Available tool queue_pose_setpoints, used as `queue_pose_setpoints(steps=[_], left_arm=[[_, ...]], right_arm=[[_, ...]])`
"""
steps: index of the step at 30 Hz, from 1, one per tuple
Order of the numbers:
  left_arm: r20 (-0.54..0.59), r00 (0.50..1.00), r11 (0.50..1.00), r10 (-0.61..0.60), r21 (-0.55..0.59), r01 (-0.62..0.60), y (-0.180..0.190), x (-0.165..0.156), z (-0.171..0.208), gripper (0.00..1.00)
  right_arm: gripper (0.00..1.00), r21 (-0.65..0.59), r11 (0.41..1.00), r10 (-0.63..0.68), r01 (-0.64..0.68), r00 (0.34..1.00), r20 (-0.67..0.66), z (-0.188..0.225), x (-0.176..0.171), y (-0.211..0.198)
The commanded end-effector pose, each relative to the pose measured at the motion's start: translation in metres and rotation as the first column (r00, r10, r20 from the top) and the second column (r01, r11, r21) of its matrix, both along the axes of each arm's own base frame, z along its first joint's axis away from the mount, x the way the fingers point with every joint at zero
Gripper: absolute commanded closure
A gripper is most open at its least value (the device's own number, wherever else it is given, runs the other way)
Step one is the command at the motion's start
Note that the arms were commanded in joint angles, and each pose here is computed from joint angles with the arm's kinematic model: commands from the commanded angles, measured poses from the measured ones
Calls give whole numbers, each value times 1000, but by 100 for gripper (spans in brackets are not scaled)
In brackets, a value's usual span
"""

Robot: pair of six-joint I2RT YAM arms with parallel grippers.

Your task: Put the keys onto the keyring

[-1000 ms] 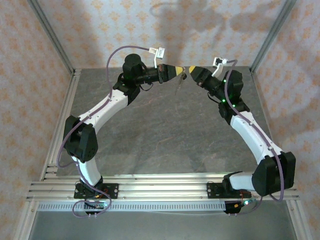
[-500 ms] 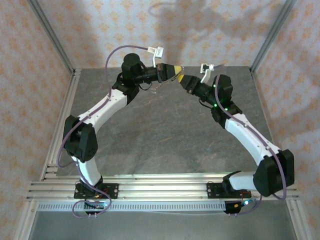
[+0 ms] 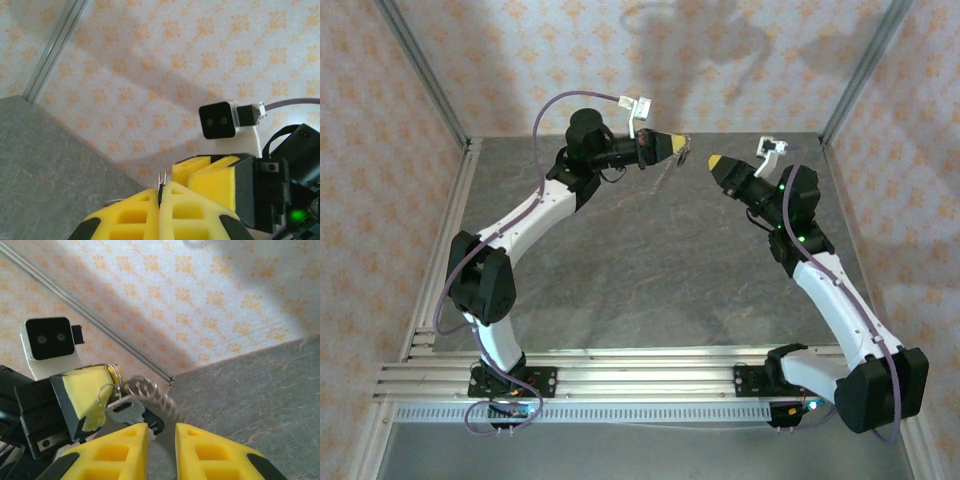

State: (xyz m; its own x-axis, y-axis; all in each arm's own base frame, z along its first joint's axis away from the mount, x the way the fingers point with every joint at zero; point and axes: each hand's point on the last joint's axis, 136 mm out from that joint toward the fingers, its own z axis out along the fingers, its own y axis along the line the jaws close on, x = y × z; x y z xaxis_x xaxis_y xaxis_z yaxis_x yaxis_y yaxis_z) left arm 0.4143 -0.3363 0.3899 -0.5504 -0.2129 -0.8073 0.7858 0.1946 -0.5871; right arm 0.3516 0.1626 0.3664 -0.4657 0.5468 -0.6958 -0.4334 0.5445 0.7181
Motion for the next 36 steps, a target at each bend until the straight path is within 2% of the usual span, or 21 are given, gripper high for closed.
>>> queue_pose_setpoints(steps=[1,6,12,16,26,31,36], left_arm=[[126,992,999,-30,-21,33,4,-24,30,100],[129,991,999,-29,-25,33,3,-27,32,100],[130,990,998,-60,-22,64,-3,-33,32,100],[132,989,997,-73,-18,76,-7,-36,31,100],[151,985,996,-84,-27,89,-12,-42,40,100],[152,985,996,-81,-28,86,-13,-41,40,100],[155,985,996,-78,-34,84,-13,-41,41,100]], right_arm=[[71,83,997,-17,10,996,88,46,2,-3],[58,174,982,49,-68,993,109,61,5,8],[57,213,971,78,-109,986,146,68,3,12],[59,216,967,109,-136,985,135,65,8,20],[75,239,957,139,-163,984,116,55,15,31],[76,230,955,164,-185,980,109,49,10,41],[81,229,957,164,-180,983,85,37,10,45]])
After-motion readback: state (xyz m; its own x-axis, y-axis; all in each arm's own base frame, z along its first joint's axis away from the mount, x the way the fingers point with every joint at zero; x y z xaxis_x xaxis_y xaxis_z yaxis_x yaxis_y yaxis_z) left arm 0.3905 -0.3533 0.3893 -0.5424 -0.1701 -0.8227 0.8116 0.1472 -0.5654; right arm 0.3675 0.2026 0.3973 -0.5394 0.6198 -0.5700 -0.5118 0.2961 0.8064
